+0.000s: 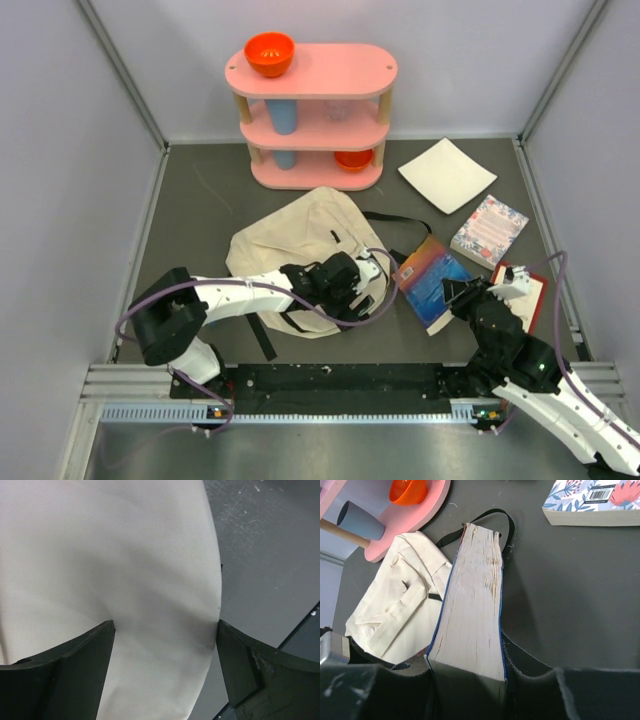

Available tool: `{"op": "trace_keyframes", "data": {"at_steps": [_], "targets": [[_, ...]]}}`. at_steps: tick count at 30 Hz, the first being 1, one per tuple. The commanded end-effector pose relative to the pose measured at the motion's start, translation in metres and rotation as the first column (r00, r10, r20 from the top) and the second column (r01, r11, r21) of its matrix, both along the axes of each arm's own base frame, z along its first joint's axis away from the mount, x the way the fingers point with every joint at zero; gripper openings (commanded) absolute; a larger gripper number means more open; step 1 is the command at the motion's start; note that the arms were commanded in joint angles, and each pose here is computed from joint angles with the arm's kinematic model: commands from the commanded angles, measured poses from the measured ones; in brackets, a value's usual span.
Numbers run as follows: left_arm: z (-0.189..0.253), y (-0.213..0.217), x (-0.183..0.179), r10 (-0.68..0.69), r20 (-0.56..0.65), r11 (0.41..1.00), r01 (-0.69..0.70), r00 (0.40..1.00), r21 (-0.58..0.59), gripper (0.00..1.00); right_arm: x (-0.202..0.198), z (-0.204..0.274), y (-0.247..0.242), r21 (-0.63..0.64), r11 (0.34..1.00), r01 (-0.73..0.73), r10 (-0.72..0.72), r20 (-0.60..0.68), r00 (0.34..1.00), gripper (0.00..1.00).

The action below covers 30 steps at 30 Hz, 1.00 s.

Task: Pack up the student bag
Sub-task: Place the book in the student bag.

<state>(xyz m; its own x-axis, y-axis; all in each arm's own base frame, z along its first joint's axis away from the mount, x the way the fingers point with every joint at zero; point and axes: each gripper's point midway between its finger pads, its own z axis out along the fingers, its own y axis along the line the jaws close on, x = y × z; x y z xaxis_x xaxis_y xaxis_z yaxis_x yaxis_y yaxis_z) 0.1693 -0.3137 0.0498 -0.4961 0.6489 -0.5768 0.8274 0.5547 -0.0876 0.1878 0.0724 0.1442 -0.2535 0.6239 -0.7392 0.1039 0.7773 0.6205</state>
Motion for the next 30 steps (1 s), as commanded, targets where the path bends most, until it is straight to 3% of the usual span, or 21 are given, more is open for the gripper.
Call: {"op": "trace_keyframes", "data": {"at_steps": [1,8,12,14,16,19,30], "targets": [[0.008,-0.007,0.013,0.038,0.047,0.999,-0.039,0.998,0.008,0.83,-0.004,0.094,-0.010,0.293,0.956,-0.008,-0.065,0.240,0.968,0.00],[0.017,-0.006,0.017,0.054,0.072,0.999,-0.053,0.996,-0.014,0.57,-0.004,0.094,-0.010,0.296,0.955,-0.006,-0.068,0.238,0.969,0.00],[0.025,-0.006,0.018,0.058,0.089,0.998,-0.056,0.994,-0.035,0.34,-0.004,0.093,-0.010,0.295,0.956,-0.002,-0.070,0.234,0.970,0.00],[0.029,-0.005,0.019,0.064,0.095,0.997,-0.060,0.993,-0.040,0.28,-0.004,0.093,-0.010,0.296,0.955,-0.003,-0.069,0.233,0.970,0.00],[0.031,-0.005,0.019,0.068,0.096,0.997,-0.065,0.993,-0.042,0.11,-0.004,0.092,-0.010,0.297,0.955,-0.004,-0.068,0.232,0.970,0.00],[0.034,-0.004,0.020,0.079,0.104,0.996,-0.075,0.991,-0.047,0.01,-0.005,0.093,-0.010,0.298,0.954,-0.006,-0.067,0.232,0.970,0.00],[0.064,0.005,0.032,0.171,0.180,0.981,-0.151,0.969,-0.119,0.02,-0.006,0.094,-0.010,0.300,0.954,-0.012,-0.061,0.232,0.971,0.00]]}}
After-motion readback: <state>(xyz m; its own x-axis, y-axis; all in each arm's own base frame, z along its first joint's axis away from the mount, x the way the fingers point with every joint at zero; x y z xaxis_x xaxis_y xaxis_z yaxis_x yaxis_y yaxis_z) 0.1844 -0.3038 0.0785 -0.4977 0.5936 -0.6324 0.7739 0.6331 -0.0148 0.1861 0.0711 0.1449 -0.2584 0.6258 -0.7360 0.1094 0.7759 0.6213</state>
